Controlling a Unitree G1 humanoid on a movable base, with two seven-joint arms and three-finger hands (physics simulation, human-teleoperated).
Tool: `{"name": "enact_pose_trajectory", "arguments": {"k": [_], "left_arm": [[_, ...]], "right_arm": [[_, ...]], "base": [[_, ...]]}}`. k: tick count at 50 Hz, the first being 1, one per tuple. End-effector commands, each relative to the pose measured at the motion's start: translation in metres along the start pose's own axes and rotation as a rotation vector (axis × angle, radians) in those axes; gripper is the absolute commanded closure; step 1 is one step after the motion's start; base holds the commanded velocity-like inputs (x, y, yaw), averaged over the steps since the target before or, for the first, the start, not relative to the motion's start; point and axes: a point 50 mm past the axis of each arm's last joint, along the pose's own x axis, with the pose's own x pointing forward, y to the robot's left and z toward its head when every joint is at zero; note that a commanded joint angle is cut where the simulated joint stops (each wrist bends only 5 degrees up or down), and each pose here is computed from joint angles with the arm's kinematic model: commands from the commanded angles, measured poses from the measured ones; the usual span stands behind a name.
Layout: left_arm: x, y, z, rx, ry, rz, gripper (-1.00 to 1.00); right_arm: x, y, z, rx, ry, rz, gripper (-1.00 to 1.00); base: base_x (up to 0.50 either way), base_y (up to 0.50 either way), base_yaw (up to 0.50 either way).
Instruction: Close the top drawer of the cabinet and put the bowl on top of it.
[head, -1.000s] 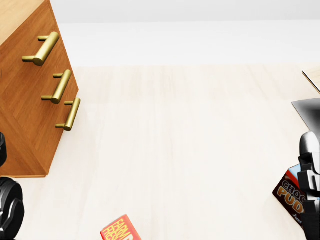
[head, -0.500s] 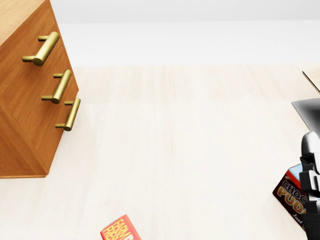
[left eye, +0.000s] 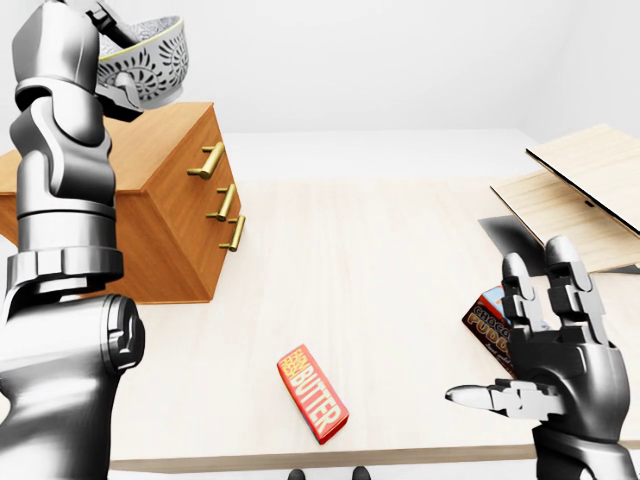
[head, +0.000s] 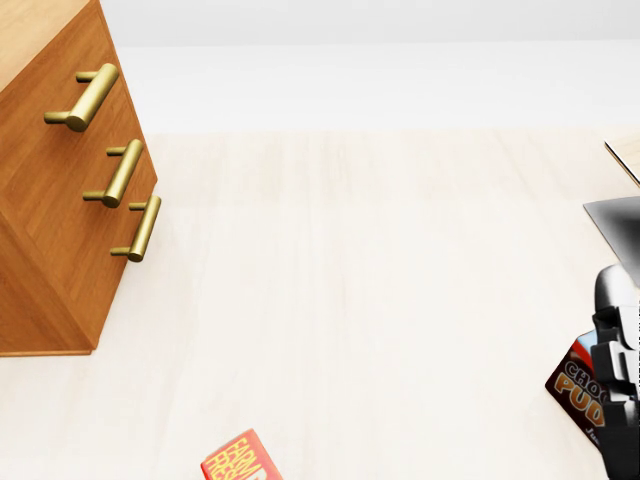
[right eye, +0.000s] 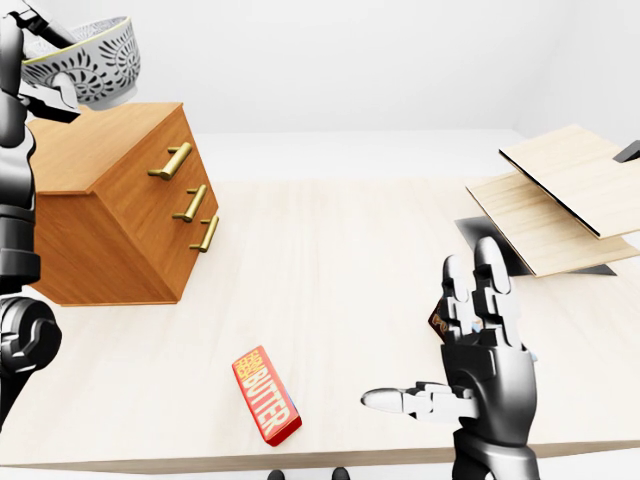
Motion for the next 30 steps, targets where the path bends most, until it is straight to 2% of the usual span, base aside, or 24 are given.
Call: {"name": "enact_pose_trajectory", "arguments": {"k": [1, 7, 17, 30], "left_arm": [[0.002, -0.005, -0.029, -0.023, 0.130, 0.054, 1.00], [0.003, -0.012, -0.041, -0.031, 0.204, 0.050, 1.00], [0.000, -0.024, -0.048, -0.013, 0.249, 0.042, 1.00], [-0.010, -0.049, -0.056, -0.003, 0.289, -0.004, 1.00]], "right_arm": [[0.000, 0.001, -0.002, -0.003, 0.004, 0.003, -1.00], [0.000, 0.002, -0.002, -0.005, 0.005, 0.006, -1.00], [0.000, 0.001, -0.001, -0.004, 0.003, 0.003, -1.00], [0.000, 0.002, -0.002, -0.006, 0.003, 0.003, -1.00]], "base": [[0.00, 0.00, 0.00], [0.00, 0.00, 0.00], [0.00, 0.00, 0.00], [0.00, 0.00, 0.00]]}}
